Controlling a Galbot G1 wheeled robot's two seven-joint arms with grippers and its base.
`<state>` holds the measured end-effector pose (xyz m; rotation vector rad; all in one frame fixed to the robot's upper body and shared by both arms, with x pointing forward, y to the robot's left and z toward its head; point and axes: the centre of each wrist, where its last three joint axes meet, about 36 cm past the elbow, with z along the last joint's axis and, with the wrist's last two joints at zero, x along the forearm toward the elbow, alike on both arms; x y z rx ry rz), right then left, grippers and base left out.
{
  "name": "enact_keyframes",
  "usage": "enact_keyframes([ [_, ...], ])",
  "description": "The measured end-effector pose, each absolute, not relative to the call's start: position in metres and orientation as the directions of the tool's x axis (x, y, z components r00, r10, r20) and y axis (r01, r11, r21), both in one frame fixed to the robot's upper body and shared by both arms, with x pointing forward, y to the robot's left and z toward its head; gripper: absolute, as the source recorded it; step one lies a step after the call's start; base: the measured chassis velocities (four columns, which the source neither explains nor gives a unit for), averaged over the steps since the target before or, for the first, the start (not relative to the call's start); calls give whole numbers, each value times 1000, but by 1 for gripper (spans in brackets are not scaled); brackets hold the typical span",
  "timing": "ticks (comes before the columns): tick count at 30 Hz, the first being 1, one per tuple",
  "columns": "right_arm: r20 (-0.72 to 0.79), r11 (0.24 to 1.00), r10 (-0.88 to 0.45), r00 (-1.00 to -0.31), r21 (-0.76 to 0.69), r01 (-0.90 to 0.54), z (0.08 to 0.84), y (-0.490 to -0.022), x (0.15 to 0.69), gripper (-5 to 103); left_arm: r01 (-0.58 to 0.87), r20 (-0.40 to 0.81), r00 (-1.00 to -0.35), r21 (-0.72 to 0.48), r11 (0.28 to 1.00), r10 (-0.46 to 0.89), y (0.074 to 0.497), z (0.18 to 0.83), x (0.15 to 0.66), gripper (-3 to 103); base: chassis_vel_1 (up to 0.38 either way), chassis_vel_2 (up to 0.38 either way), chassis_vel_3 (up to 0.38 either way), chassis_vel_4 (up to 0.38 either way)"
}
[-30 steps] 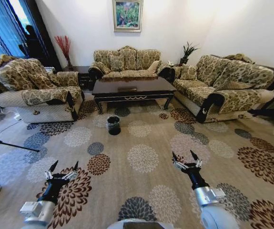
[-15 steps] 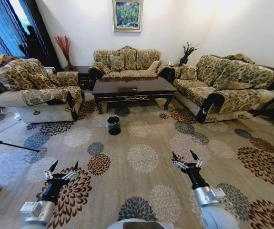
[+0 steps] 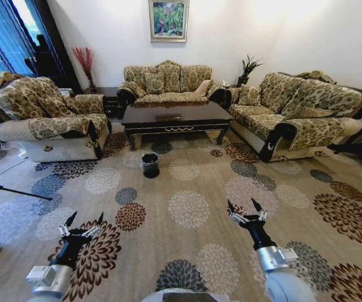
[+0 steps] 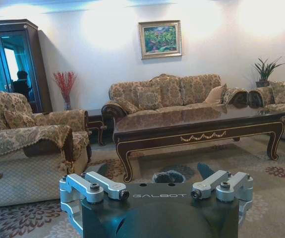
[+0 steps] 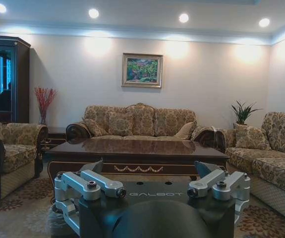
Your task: Move to the front of the table and pick up the trash from the floor, then place it into the trash bin.
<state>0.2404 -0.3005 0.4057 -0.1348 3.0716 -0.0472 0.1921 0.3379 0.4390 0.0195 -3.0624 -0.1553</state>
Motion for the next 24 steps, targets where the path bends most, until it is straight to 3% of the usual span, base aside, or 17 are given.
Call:
enact_keyframes([
  [24, -65, 996, -88, -994, -33, -86, 406, -300, 240, 100, -9, 74, -997, 101, 995, -16, 338, 439, 192, 100, 0, 0, 0, 0],
])
